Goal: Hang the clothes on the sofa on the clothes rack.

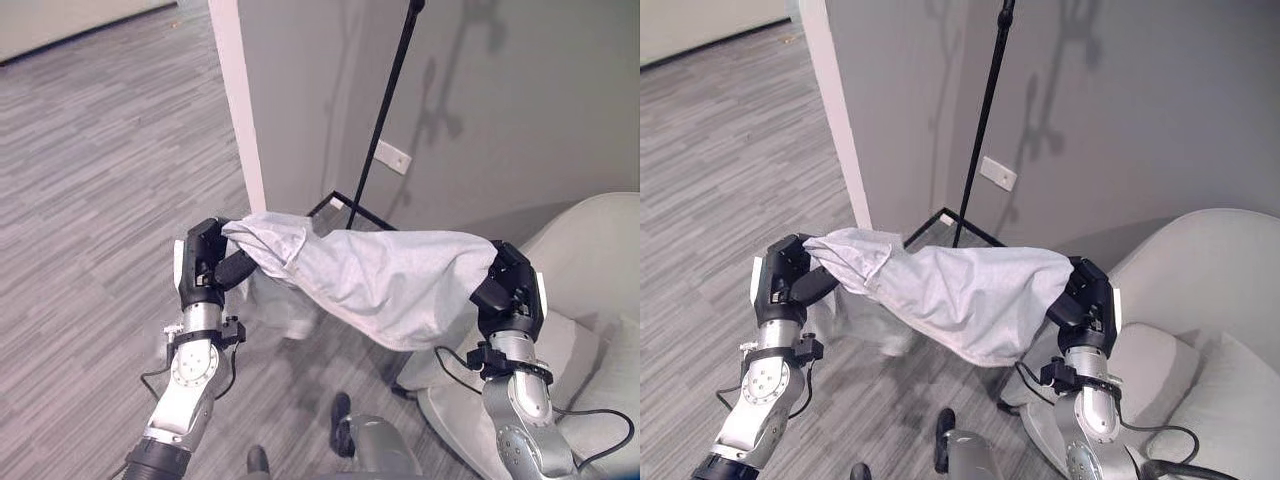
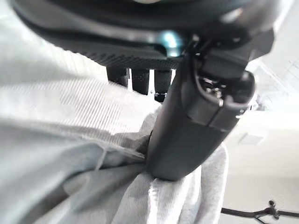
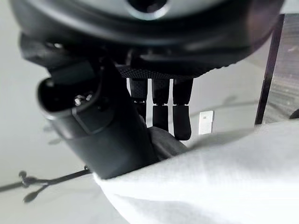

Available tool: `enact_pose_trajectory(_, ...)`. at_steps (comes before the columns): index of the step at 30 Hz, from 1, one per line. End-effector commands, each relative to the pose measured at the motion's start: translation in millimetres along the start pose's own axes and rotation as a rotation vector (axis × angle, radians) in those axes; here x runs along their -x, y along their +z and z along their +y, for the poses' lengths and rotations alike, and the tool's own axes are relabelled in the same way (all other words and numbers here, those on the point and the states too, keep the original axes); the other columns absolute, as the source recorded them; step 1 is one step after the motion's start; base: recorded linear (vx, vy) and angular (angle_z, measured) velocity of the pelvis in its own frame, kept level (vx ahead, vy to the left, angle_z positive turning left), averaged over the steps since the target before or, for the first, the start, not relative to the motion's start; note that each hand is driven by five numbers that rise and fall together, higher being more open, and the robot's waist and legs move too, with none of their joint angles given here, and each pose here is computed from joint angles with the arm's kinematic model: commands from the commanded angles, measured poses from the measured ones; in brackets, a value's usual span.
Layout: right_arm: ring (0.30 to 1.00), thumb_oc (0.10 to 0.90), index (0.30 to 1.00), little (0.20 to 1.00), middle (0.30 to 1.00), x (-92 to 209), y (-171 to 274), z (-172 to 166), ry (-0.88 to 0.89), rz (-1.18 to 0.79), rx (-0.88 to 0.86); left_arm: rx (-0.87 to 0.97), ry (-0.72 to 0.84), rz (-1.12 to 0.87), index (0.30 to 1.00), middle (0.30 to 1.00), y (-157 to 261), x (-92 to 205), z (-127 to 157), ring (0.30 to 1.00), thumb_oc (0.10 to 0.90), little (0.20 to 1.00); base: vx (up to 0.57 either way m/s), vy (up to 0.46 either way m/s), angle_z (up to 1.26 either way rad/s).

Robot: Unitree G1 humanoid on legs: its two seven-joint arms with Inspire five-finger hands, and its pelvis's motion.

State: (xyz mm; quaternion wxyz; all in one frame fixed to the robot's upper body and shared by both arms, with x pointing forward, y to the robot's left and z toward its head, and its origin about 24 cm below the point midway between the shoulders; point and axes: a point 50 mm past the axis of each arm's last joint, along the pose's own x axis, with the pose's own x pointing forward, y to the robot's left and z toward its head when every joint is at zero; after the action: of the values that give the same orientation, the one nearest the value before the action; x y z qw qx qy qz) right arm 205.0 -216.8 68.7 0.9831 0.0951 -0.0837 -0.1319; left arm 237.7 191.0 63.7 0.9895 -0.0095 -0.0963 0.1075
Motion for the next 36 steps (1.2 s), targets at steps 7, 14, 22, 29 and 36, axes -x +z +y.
enact_pose_trajectory(7,0.300,0.400,0.300,0.300,0.300,-38,95,9,-0.126,-0.640,0.395,-0.370,0.217,-0.713,0.300,0.300,114,-47,23,0.300,0.400,0.300,0.23,-0.133,-0.21)
enact_pose_trajectory(14,0.300,0.400,0.300,0.300,0.300,-64,152,23,-0.355,-1.018,0.658,-0.504,0.256,-0.966,0.300,0.300,159,-66,8,0.300,0.400,0.300,0.24,0.101,-0.47)
enact_pose_trajectory(22,0.300,0.400,0.300,0.300,0.300,-102,200,43,-0.492,-1.186,0.811,-0.665,0.267,-1.111,0.300,0.300,198,-94,-9,0.300,0.400,0.300,0.32,0.127,-0.58)
enact_pose_trajectory(29,0.300,0.400,0.300,0.300,0.300,-144,224,25,-0.679,-1.089,0.993,-0.676,0.373,-1.134,0.300,0.300,233,-120,-8,0.300,0.400,0.300,0.32,0.205,-0.41)
enact_pose_trajectory(36,0.300,0.400,0.300,0.300,0.300,-171,237,11,-0.725,-0.968,1.062,-0.749,0.460,-1.048,0.300,0.300,253,-148,7,0.300,0.400,0.300,0.13,0.153,-0.12)
